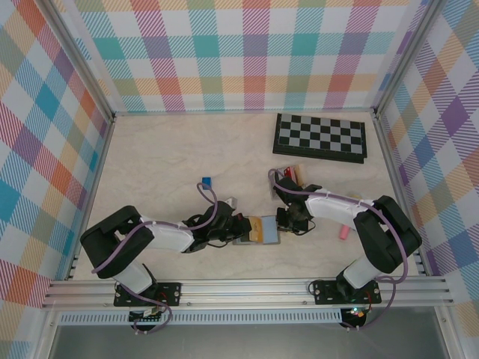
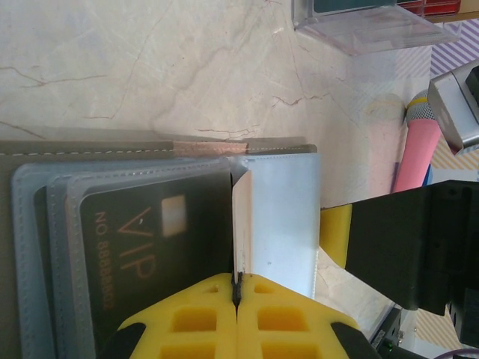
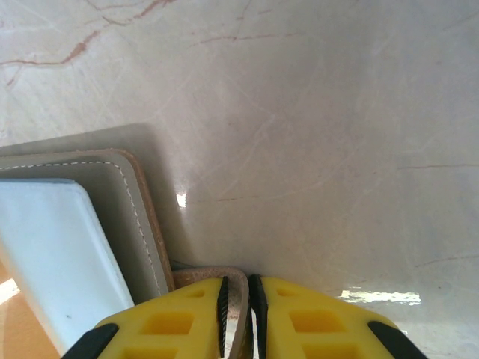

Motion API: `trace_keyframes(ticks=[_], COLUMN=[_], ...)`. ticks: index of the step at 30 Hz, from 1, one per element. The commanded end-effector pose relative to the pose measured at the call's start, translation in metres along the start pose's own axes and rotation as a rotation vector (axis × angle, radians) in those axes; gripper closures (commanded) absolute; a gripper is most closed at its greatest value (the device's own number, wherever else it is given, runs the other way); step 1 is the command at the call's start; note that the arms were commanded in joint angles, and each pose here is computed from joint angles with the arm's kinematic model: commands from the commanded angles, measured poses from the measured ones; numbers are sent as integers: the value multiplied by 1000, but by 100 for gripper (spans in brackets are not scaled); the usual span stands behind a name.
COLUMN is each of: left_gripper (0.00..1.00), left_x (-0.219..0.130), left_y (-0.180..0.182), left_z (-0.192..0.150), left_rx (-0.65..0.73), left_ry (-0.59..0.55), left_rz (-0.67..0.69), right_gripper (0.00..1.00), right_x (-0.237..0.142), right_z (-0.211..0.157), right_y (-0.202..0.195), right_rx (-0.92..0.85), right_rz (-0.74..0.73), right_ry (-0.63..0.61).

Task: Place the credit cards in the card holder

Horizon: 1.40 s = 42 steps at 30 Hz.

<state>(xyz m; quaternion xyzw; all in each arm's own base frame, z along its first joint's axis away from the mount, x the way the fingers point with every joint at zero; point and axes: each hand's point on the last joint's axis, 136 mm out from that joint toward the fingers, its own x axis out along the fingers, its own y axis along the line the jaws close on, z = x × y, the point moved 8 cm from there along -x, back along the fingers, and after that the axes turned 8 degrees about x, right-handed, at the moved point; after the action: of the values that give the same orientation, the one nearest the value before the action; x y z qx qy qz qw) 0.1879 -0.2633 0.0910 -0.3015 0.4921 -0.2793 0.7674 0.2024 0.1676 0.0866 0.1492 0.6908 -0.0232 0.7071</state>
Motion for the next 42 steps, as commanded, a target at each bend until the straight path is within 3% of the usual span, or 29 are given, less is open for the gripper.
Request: trace_keyframes(ticks=[1,10,23,33,36,42], left_gripper=[100,100,91,72,71,57], left_x=[7,9,30,44,48,50], left_y=[-9,-8,-19,-31,-36,-37], left_z=[-4,-6,-8,-11,-13,-21], left_rx=[4,4,9,26,62,121], left_ry=[17,29,71,113,141,215], left_rz=[-30,-34,-37,-6,18,123], right_gripper=[81,81,81,81,81,81], right_x=[31,30,28,28,28,27], right_z=[-10,-8,-9,-9,-9,-9], right_y=[5,7,7,6,7,5], right_rx=[-9,-10,-4,5,6,15], right_rz=[49,55,57,58,61,48], right_ry=[95,90,89,88,88,75])
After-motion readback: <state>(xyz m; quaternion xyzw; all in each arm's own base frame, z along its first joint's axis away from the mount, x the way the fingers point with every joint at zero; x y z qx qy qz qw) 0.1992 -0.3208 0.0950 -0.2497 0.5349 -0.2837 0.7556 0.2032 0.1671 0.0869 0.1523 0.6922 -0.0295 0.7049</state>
